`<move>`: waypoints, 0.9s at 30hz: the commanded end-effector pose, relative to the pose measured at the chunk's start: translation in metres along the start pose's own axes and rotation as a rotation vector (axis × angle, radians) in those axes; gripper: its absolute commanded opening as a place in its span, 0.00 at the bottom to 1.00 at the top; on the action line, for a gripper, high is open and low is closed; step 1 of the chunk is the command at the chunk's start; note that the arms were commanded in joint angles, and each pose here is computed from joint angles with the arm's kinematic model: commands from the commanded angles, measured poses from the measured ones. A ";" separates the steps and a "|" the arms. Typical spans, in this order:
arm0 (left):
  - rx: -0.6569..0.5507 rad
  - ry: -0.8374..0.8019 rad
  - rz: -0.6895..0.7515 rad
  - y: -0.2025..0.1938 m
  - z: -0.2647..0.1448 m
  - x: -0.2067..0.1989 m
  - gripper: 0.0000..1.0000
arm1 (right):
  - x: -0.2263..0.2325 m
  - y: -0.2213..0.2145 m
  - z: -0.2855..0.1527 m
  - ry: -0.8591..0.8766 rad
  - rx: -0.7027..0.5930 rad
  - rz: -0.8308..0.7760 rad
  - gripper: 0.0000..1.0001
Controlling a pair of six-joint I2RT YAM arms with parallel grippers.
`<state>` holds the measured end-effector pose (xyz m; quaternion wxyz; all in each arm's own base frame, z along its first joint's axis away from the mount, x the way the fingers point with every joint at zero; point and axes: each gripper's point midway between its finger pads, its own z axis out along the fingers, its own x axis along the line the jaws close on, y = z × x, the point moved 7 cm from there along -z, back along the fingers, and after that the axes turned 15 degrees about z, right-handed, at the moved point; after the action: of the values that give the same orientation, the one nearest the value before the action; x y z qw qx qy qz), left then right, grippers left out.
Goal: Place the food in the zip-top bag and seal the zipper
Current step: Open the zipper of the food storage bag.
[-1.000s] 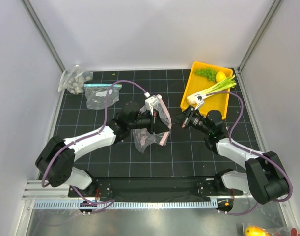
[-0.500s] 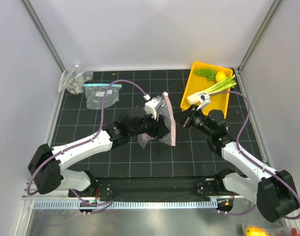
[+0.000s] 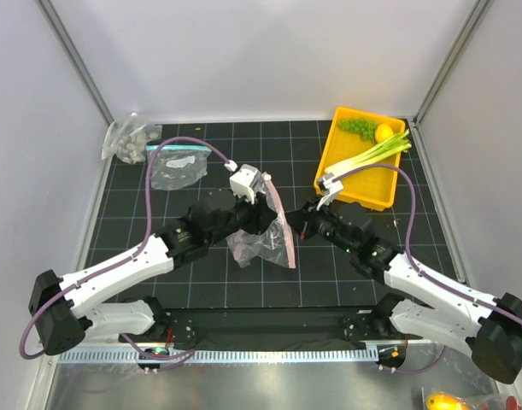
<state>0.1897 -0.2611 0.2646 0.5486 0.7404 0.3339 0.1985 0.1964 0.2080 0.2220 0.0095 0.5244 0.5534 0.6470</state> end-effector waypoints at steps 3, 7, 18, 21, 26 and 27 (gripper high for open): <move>-0.023 0.005 0.034 0.000 0.000 -0.003 0.38 | 0.021 0.020 -0.003 0.010 -0.112 -0.112 0.01; -0.017 0.046 0.030 -0.001 0.003 -0.002 0.50 | 0.027 0.014 -0.001 0.017 -0.095 -0.144 0.01; -0.056 0.158 -0.055 -0.003 0.000 0.008 0.67 | 0.044 0.000 0.000 0.024 -0.093 -0.268 0.01; -0.036 0.164 -0.060 -0.006 0.005 0.007 0.66 | 0.049 -0.003 0.001 0.020 -0.088 -0.293 0.01; -0.034 0.174 -0.069 -0.007 0.005 0.008 0.67 | 0.053 -0.008 0.002 0.012 -0.084 -0.324 0.01; -0.031 0.177 -0.069 -0.007 0.005 0.009 0.67 | 0.054 -0.010 0.002 0.014 -0.082 -0.330 0.01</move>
<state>0.1924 -0.2560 0.2462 0.5206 0.7203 0.3919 0.2378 0.1648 0.2400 0.2252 0.1097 0.4356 0.6284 0.6351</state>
